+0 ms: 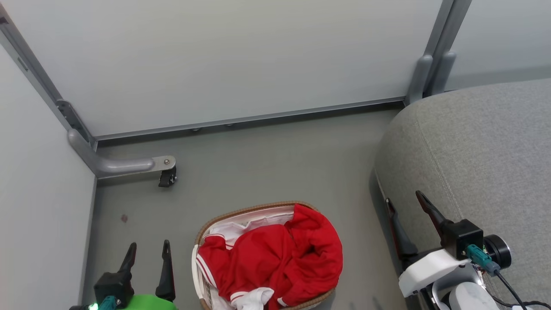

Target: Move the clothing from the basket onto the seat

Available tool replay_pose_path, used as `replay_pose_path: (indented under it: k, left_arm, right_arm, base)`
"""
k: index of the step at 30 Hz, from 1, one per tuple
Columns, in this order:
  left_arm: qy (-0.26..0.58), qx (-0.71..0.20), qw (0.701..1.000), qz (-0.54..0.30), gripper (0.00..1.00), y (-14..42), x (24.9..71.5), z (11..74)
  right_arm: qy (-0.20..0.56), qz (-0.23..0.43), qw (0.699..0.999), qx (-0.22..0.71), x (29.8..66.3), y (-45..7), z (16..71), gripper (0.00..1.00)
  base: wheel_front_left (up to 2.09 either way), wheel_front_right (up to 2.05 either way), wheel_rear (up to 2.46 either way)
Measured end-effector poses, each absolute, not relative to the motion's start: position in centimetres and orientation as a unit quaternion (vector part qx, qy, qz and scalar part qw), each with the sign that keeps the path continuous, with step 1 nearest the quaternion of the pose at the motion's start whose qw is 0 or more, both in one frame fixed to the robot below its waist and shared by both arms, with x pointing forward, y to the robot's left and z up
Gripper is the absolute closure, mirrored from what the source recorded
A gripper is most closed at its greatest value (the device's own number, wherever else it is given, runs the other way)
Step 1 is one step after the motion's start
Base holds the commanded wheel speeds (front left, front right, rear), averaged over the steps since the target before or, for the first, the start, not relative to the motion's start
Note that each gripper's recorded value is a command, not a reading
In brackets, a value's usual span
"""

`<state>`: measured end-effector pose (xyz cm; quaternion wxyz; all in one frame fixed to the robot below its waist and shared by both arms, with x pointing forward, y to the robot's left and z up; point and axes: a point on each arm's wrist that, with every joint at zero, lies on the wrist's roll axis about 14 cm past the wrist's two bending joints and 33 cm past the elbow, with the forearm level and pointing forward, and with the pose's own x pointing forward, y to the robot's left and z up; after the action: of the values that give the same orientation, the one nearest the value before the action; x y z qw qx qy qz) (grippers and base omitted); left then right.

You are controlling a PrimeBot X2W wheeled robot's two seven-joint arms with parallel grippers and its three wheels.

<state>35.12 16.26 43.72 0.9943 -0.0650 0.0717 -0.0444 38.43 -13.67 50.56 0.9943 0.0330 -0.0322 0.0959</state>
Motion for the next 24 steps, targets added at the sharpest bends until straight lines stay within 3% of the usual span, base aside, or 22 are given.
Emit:
replay_pose_path:
  k: [24]
  left_arm:
    - [0.174, -0.061, 0.963, -0.199, 0.0, 8.0, 43.7, 35.6]
  right_arm:
    - [-0.053, 0.1, 0.993, 0.028, 47.8, -13.8, 49.6, 0.0]
  base:
    - [0.0, 0.0, 0.0]
